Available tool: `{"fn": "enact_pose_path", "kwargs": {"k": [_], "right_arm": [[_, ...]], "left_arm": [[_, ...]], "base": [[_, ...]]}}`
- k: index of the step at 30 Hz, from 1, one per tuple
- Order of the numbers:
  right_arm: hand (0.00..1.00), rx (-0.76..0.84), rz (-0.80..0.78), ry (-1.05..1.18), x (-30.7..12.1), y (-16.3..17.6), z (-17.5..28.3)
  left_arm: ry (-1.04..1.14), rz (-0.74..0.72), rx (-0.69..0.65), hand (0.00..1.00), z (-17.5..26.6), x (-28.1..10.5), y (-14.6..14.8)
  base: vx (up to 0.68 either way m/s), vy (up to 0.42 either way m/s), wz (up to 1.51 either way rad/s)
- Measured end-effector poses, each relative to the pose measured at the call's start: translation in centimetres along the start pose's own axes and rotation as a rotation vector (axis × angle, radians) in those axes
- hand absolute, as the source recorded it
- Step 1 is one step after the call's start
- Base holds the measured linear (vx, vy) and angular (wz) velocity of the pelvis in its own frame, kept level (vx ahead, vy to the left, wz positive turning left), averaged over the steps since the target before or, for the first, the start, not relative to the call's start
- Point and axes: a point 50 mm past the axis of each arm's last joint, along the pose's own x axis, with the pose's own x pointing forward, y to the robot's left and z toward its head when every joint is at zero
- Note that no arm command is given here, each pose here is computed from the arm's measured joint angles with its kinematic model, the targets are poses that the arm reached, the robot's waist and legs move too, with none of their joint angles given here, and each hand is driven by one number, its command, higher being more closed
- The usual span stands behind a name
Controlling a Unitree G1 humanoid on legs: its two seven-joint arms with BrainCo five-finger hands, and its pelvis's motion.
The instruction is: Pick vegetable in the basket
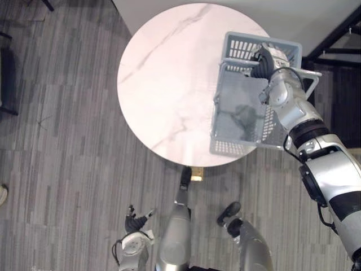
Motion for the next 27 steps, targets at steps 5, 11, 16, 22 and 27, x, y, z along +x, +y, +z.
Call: {"fn": "enact_pose_path", "kwargs": {"k": [5,11,16,22,27], "right_arm": [[1.0,-0.016,0.012,0.004,-0.1,0.1,-0.2],[1.0,-0.135,0.109,-0.053,-0.5,1.9,0.4],[1.0,-0.215,0.166,-0.271,-1.7,3.4,4.2],[1.0,-0.242,0.36,-0.566,-6.7,7.9,6.9],[1.0,-0.267,0.529,-0.626,-11.1,10.1,4.1]], "left_arm": [[0.0,0.007,-0.001,0.0,0.0,0.0,0.1],[0.011,0.015,-0.001,0.0,-0.1,0.1,0.2],[0.029,0.056,-0.018,0.0,-0.2,0.3,1.2],[0.118,0.091,0.036,0.0,-2.2,-0.2,2.5],[0.184,0.075,0.102,0.0,-4.2,-1.2,3.4]], "base": [[0.01,-0.041,0.0],[0.0,-0.039,-0.14],[-0.02,-0.041,-0.32],[0.04,-0.058,-0.31],[0.05,-0.023,-0.33]]}}
